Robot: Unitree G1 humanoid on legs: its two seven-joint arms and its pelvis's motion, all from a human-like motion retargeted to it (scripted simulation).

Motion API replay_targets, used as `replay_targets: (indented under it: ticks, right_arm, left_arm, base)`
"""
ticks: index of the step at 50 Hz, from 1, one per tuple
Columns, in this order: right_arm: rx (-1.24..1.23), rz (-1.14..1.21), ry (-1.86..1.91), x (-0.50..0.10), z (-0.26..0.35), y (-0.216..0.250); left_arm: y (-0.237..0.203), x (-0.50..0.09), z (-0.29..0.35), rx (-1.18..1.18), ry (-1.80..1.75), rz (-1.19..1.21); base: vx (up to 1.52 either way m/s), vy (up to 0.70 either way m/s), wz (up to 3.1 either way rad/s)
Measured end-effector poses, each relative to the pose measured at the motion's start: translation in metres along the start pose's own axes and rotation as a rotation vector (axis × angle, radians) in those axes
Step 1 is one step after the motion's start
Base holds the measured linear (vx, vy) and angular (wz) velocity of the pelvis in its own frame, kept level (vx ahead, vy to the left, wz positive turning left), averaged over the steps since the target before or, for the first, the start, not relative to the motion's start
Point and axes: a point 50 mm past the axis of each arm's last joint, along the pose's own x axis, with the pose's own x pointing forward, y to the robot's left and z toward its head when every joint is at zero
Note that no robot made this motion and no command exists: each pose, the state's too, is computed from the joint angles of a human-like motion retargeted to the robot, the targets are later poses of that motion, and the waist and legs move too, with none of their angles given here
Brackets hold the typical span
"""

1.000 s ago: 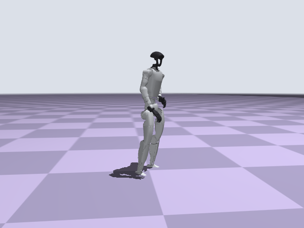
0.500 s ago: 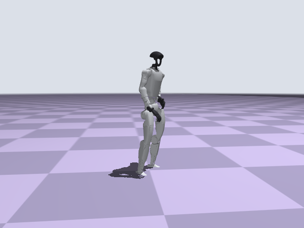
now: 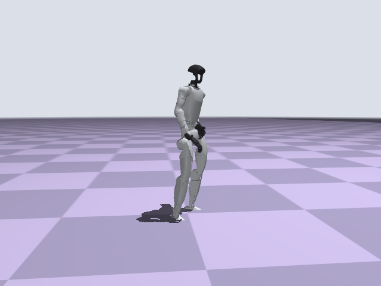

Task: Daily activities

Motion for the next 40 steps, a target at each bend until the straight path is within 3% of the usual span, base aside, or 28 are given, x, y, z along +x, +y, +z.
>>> replay_targets:
  ticks: [40]
  right_arm:
    - [0.046,0.009,-0.068,-0.025,-0.002,0.007]
  left_arm:
    - [-0.006,0.004,-0.013,-0.271,0.147,0.055]
  base:
    - [0.00,0.00,0.00]
